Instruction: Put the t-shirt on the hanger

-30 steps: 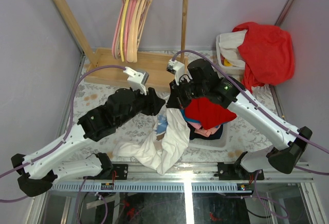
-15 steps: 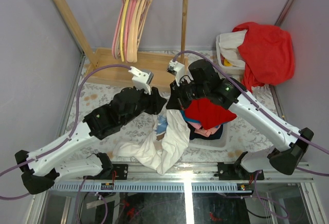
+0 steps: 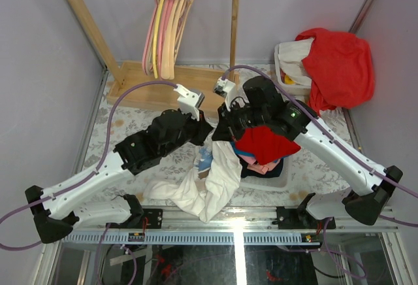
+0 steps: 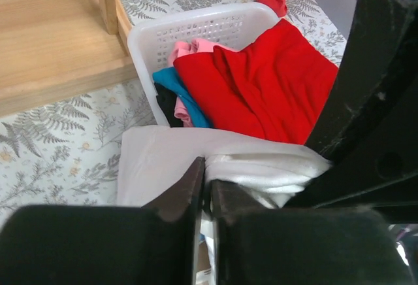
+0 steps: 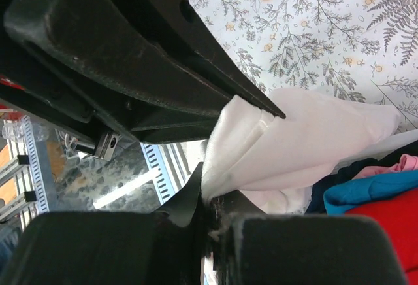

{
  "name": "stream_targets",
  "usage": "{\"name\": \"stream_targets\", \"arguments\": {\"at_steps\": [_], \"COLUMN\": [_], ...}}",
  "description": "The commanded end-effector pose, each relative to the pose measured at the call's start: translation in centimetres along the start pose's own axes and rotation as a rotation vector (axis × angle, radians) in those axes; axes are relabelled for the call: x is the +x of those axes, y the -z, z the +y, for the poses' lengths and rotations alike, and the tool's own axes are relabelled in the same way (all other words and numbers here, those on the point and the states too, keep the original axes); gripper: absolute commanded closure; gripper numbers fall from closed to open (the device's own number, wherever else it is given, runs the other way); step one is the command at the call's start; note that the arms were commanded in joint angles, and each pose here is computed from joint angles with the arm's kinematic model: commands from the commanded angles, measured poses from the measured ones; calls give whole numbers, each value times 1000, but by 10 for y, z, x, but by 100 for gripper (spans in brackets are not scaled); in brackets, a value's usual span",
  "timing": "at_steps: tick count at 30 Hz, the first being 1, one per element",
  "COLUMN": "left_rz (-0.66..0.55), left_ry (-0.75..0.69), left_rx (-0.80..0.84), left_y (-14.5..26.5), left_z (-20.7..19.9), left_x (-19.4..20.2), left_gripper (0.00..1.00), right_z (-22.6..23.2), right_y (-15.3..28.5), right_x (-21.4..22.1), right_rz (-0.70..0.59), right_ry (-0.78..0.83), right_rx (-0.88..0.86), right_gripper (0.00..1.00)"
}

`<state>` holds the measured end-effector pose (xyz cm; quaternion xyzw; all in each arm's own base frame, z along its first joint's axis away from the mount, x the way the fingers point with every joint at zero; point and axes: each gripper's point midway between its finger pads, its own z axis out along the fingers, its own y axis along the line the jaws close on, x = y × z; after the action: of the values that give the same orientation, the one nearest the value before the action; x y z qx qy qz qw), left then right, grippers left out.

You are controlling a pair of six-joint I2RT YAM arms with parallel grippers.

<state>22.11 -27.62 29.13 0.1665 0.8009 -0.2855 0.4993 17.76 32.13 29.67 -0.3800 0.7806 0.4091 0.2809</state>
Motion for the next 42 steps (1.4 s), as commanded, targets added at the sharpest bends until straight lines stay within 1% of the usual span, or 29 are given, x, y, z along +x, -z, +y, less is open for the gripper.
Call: {"name": "stream_targets", "arguments": {"at_steps": [1,4,5,7,9,11,14,17,19,24,28,34,36,37,39,40,42], "left_rz": [-64,-81,-90,-98,-115,-161,-222,-238,-232,-202,-189,-150,-134,-131,-130,-132,-131], "left_ry": [-7,2,7,13,16,31,52,53,48,31,32,17,13,13,17,20,22], "left_rx": [47,34,15,-51,-108,-184,-240,-250,-252,-284,-320,-417,-432,-433,-432,-432,-433], "left_y": [-2,1,4,12,24,40,62,73,75,74,74,68,63,61,59,59,59], "left_z": [-13,-12,-9,2,11,25,37,38,36,36,40,52,53,52,51,51,52], "left_x": [-22,-28,-32,-41,-53,-67,-83,-95,-101,-106,-108,-105,-102,-101,-101,-101,-101], "left_gripper": [100,100,100,100,100,100,100,100,100,100,100,100,100,100,100,100,100], "right_z": [14,12,11,8,4,-1,-6,-11,-13,-14,6,35,42,43,41,37,34], "right_y": [13,15,15,15,17,20,22,19,14,7,5,13,11,7,-4,-9,-20], "right_x": [-7,-5,-5,-4,-4,-4,-8,-11,-15,-30,-45,-56,-57,-57,-57,-59,-54], "right_rz": [-42,-44,-45,-41,-43,-52,-65,-64,-65,-111,-161,-226,-229,-223,-205,-205,-186], "right_ry": [29,27,27,19,16,17,17,4,-8,-22,-1,57,61,58,43,34,21], "right_rx": [-48,-35,-25,-6,22,56,96,116,122,118,24,-8,0,16,68,121,173], "right_gripper": [100,99,97,87,75,66,59,58,56,44,35,34,35,37,44,52,66]}}
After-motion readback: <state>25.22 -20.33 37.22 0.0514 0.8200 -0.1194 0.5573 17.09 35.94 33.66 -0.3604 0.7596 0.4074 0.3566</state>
